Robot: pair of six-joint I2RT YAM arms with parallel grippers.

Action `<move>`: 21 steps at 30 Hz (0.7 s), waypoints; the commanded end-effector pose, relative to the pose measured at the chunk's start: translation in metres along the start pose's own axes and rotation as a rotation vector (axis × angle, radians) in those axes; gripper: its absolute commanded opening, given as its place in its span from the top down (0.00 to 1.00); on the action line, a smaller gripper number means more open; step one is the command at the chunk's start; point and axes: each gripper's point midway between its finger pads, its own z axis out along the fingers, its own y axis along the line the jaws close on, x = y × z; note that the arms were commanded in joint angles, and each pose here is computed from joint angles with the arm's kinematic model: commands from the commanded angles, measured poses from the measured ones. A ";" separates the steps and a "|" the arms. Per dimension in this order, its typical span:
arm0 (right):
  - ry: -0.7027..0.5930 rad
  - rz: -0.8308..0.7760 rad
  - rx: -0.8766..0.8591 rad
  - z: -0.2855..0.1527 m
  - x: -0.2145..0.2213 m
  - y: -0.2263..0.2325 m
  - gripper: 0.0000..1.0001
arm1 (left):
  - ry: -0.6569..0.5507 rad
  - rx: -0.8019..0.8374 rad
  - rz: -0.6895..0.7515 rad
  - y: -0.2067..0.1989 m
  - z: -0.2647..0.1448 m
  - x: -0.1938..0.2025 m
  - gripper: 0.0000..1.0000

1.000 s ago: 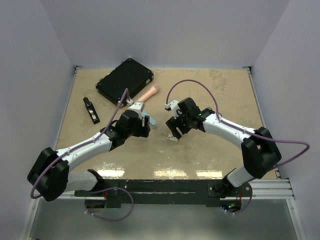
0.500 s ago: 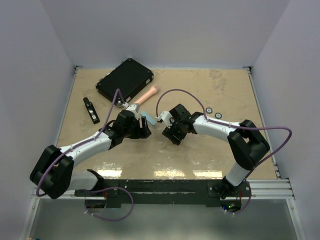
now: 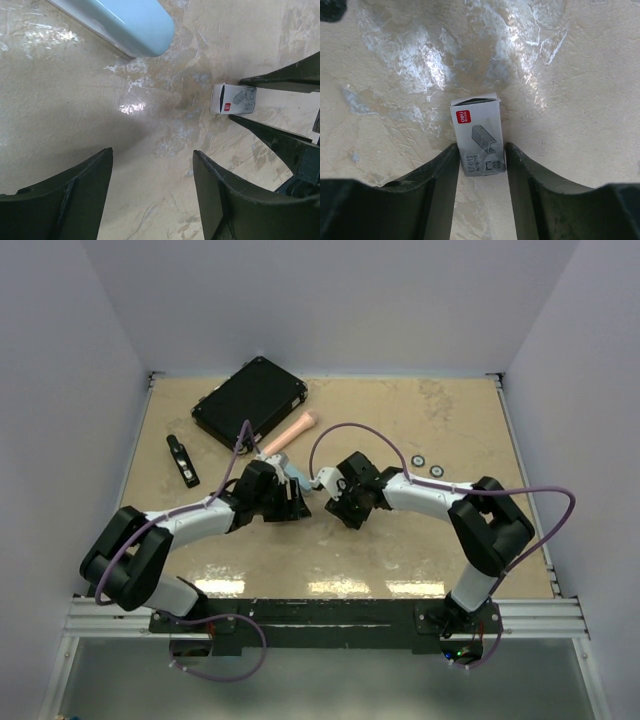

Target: Load the staples into the stapler

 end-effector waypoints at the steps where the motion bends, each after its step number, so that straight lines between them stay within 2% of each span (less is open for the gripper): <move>1: -0.015 -0.033 -0.028 0.006 -0.002 0.008 0.57 | -0.040 0.096 -0.030 -0.025 0.004 -0.022 0.32; 8: -0.059 -0.053 -0.039 0.000 -0.014 0.015 0.68 | -0.015 0.171 -0.063 -0.036 0.011 -0.020 0.40; 21: -0.077 -0.093 -0.071 0.002 -0.021 0.030 0.68 | 0.026 0.286 -0.095 -0.054 0.032 -0.020 0.59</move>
